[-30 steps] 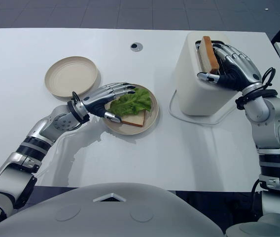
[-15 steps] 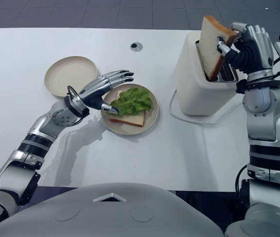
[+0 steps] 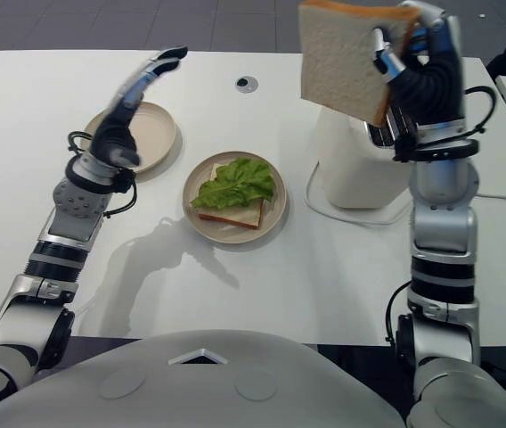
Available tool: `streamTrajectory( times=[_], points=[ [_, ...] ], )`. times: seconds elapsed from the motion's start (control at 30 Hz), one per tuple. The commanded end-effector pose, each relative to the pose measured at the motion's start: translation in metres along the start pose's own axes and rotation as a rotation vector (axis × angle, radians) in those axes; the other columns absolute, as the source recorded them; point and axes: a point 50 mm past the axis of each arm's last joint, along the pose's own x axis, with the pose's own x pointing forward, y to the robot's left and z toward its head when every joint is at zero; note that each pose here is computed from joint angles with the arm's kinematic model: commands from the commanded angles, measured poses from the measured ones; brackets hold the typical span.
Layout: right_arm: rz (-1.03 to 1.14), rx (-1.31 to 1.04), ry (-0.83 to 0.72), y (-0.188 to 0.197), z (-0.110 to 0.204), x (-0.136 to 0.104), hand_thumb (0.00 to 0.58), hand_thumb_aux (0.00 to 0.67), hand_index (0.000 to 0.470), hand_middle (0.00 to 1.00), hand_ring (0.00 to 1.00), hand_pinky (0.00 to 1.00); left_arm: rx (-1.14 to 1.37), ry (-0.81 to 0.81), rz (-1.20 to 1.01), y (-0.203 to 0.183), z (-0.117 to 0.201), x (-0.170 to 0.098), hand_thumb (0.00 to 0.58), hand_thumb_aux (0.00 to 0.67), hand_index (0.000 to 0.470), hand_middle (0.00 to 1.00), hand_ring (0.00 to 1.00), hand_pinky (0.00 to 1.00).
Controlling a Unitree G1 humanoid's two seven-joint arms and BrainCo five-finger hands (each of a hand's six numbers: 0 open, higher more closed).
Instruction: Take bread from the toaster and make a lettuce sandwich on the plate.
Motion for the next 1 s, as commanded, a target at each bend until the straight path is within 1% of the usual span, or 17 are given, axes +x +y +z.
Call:
streamTrajectory(
  times=[0.03,0.17,0.27,0.37,0.53,0.67,0.7,0.8,0.87,1.0],
  points=[
    [0.103,0.281,0.099,0.053,-0.005,-0.015,0.580,0.670,0.470,1.00,1.00,1.00,-0.105,-0.084,0.049,0.013,0.017,0.000,0.000,0.000,0.000,0.00,0.00,0.00],
    [0.190,0.470,0.230,0.099,-0.011,-0.038,0.580,0.670,0.470,1.00,1.00,1.00,-0.141,-0.109,0.017,0.013,0.022,0.000,0.000,0.000,0.000,0.00,0.00,0.00],
    [0.279,0.538,0.317,0.129,-0.016,-0.055,0.580,0.670,0.470,1.00,1.00,1.00,-0.111,-0.087,-0.101,0.003,0.022,-0.004,0.000,0.000,0.000,0.00,0.00,0.00],
    [0.348,0.541,0.396,0.151,-0.026,-0.072,0.580,0.670,0.470,1.00,1.00,1.00,-0.093,-0.054,-0.261,-0.014,0.021,-0.013,0.000,0.000,0.000,0.00,0.00,0.00],
    [0.415,0.478,0.460,0.167,-0.043,-0.085,0.580,0.670,0.470,1.00,1.00,1.00,-0.081,0.017,-0.507,-0.037,0.017,-0.032,0.000,0.000,0.000,0.00,0.00,0.00],
    [0.507,0.350,0.475,0.175,-0.051,-0.095,0.580,0.670,0.470,1.00,1.00,1.00,-0.068,0.086,-0.616,-0.043,0.010,-0.044,0.000,0.000,0.000,0.00,0.00,0.00],
    [0.512,0.324,0.471,0.175,-0.052,-0.096,0.580,0.670,0.470,1.00,1.00,1.00,-0.068,0.118,-0.669,-0.045,0.007,-0.050,0.000,0.000,0.000,0.00,0.00,0.00],
    [0.504,0.287,0.459,0.173,-0.055,-0.094,0.580,0.670,0.470,1.00,1.00,1.00,-0.066,0.258,-0.890,-0.057,-0.005,-0.080,0.000,0.000,0.000,0.00,0.00,0.00],
    [0.498,0.279,0.453,0.172,-0.056,-0.092,0.580,0.670,0.470,1.00,1.00,1.00,-0.045,0.354,-0.978,-0.060,-0.016,-0.095,0.000,0.000,0.000,0.00,0.00,0.00],
    [0.481,0.268,0.440,0.170,-0.055,-0.089,0.580,0.670,0.470,1.00,1.00,1.00,0.008,0.469,-1.045,-0.063,-0.032,-0.105,0.000,0.000,0.000,0.00,0.00,0.00]
  ],
)
